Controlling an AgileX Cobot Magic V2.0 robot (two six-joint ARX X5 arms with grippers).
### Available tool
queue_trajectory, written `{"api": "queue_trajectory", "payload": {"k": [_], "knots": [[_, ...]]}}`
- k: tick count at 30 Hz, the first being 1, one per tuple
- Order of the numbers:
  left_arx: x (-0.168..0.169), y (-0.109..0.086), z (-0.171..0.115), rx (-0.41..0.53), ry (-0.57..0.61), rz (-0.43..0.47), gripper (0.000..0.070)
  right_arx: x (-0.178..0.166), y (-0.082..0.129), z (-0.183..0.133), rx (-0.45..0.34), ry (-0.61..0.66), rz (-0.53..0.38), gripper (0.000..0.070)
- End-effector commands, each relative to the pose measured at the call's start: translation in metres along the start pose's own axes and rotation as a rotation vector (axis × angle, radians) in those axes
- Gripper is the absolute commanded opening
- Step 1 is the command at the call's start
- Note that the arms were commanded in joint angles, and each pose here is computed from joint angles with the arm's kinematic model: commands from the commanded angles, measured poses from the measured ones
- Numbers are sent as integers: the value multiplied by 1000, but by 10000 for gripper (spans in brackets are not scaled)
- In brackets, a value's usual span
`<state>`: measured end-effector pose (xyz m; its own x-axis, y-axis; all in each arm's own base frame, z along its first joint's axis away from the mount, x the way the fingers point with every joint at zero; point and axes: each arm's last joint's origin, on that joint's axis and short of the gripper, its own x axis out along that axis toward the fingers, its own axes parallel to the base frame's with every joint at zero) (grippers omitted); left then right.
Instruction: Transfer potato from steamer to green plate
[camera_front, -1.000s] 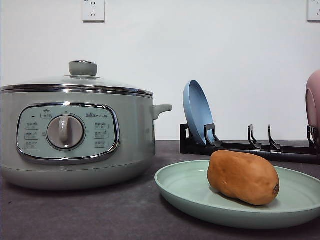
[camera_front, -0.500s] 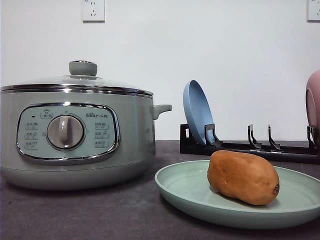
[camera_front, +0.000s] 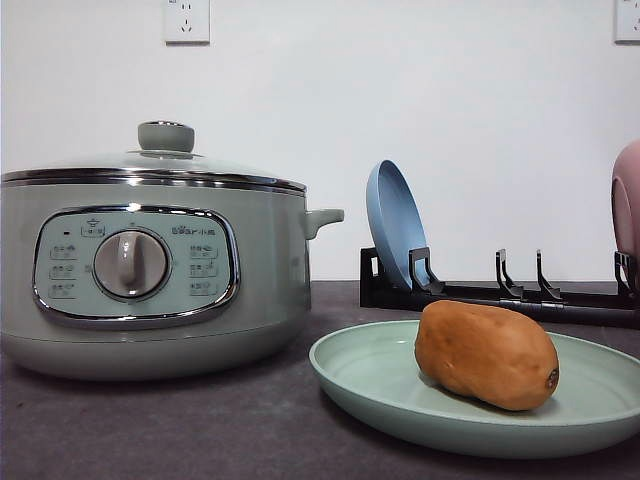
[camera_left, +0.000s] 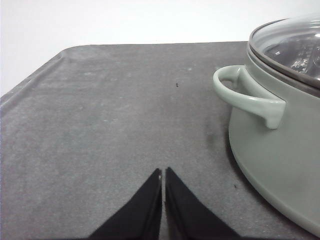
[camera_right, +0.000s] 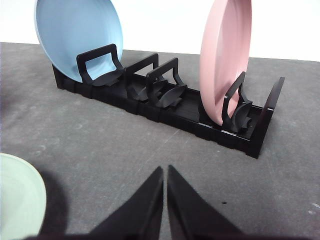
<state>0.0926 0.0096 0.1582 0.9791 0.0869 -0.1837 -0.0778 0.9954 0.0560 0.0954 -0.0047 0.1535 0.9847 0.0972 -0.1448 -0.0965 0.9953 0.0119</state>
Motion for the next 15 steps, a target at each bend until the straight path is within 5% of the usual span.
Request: {"api": "queue_trajectory", "payload": {"k": [1, 15], "knots": [[2, 0, -7, -2, 27, 7, 3, 0, 0, -1, 11, 1, -1, 0], [2, 0, -7, -2, 27, 7, 3, 0, 0, -1, 11, 1, -1, 0]]}}
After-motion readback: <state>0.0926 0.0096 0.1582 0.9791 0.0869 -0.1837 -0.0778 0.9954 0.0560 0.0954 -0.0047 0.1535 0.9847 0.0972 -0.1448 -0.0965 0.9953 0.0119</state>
